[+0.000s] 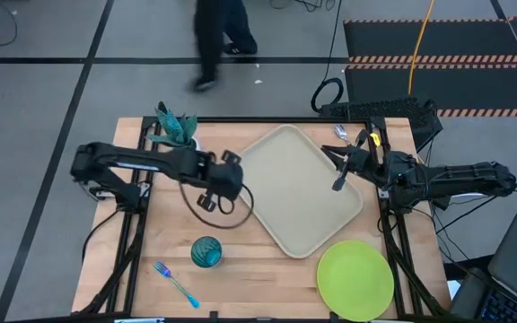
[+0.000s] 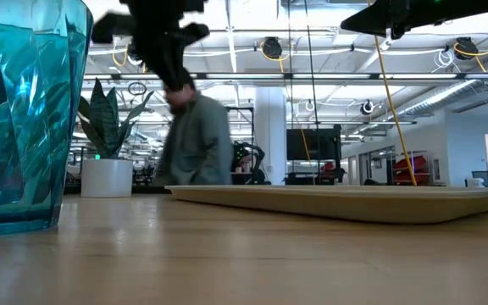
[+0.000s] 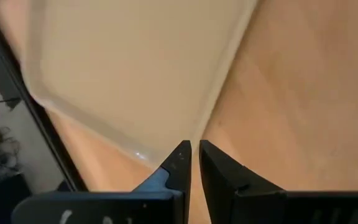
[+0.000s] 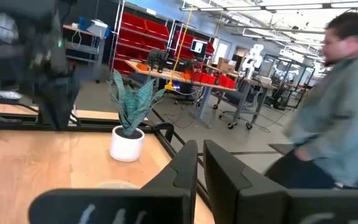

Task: Pick and place plate/cup/fork/spoon on tray
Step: Adjust the white food tray to the center of the table

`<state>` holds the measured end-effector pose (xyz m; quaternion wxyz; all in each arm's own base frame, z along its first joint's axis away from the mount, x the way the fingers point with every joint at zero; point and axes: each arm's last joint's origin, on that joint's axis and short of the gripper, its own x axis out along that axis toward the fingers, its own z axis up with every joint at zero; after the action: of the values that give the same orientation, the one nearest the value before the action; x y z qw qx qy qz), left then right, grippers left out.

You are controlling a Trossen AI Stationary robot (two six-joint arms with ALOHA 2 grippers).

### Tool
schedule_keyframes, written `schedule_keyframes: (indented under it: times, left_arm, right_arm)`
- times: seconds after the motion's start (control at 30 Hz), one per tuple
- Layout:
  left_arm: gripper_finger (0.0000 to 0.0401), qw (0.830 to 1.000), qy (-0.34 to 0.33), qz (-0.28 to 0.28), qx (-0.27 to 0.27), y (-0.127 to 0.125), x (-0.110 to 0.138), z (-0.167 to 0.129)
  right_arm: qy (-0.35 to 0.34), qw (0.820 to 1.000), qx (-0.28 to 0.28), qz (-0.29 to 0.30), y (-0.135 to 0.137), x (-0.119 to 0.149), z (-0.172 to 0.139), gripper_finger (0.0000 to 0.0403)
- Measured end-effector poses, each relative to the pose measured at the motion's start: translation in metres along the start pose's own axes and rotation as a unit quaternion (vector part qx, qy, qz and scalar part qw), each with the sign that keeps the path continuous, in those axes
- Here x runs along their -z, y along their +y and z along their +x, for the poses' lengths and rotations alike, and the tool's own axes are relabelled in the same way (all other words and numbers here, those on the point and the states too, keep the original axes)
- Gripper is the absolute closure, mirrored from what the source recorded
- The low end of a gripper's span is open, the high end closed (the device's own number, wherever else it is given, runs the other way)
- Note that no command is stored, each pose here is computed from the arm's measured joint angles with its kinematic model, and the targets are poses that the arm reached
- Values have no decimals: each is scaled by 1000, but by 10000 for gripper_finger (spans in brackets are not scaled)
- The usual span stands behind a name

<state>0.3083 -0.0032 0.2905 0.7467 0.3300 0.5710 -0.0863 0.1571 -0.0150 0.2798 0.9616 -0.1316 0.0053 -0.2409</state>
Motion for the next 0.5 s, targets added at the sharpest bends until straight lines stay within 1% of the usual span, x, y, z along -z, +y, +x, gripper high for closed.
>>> schedule_keyframes:
  times: [0.13, 0.23, 0.37, 0.5]
  left_arm:
    - [354, 997, 54, 60, -9, 0, -6, 24]
    - [326, 994, 70, 88, 2, 1, -8, 39]
    - [273, 992, 83, 92, 8, 7, -8, 55]
    - [222, 995, 76, 67, 9, 15, -6, 64]
  right_arm:
    - [0, 1000, 0, -9, 0, 0, 0, 383]
    - [0, 1000, 0, -12, 0, 0, 0, 383]
    - [0, 1000, 0, -20, 0, 0, 0, 383]
    - [0, 1000, 0, -26, 0, 0, 0, 383]
